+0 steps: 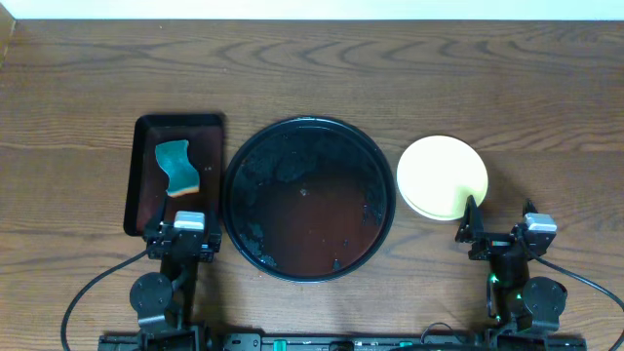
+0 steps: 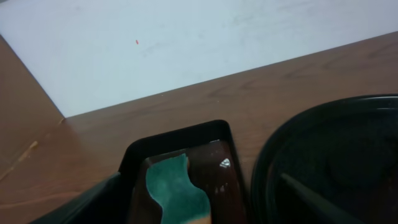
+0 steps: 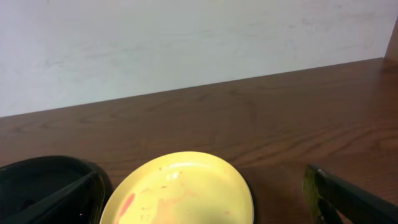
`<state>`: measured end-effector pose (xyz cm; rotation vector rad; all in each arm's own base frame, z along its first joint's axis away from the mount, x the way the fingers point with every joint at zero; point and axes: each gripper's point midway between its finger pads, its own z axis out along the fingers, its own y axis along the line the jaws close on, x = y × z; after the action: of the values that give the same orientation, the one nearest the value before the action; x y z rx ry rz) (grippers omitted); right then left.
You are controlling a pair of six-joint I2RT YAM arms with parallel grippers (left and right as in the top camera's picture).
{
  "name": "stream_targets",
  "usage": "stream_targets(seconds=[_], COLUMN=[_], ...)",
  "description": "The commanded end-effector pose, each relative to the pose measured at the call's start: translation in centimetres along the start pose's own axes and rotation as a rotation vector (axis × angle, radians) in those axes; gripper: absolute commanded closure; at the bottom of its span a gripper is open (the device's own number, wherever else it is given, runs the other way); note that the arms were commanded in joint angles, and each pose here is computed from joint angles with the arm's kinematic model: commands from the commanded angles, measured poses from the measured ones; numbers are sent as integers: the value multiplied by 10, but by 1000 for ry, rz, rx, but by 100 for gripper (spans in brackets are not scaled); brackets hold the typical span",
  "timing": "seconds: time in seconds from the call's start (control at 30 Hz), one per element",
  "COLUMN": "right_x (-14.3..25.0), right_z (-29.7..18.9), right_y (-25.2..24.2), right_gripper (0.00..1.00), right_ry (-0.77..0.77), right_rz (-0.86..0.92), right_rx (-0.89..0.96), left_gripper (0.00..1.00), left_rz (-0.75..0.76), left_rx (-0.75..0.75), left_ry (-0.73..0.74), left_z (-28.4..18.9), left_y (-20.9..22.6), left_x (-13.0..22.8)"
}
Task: Clean dirty plates on tray and stack at the side
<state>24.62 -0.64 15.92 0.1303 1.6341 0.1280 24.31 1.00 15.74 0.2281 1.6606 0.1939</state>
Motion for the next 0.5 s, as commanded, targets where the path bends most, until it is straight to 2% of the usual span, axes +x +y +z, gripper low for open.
stream_targets(seconds=[0.0, 0.23, 0.37, 0.47], right_x=[1, 1, 1, 1], right_z=[0, 0, 0, 0], right_y=[3, 3, 3, 3], right_gripper=[1, 1, 1, 1], right_ry=[1, 2, 2, 2], right_rz=[14, 14, 14, 14], right_rx=[-14, -14, -14, -14], left_gripper=[23, 23, 23, 23], left_rz=[10, 5, 21, 19], left_rx=[-8, 11, -48, -55], left_ry=[37, -3, -91, -76], left_z=[2, 2, 1, 1], left_y=[-1, -4, 8, 9], left_x=[16, 7, -15, -12])
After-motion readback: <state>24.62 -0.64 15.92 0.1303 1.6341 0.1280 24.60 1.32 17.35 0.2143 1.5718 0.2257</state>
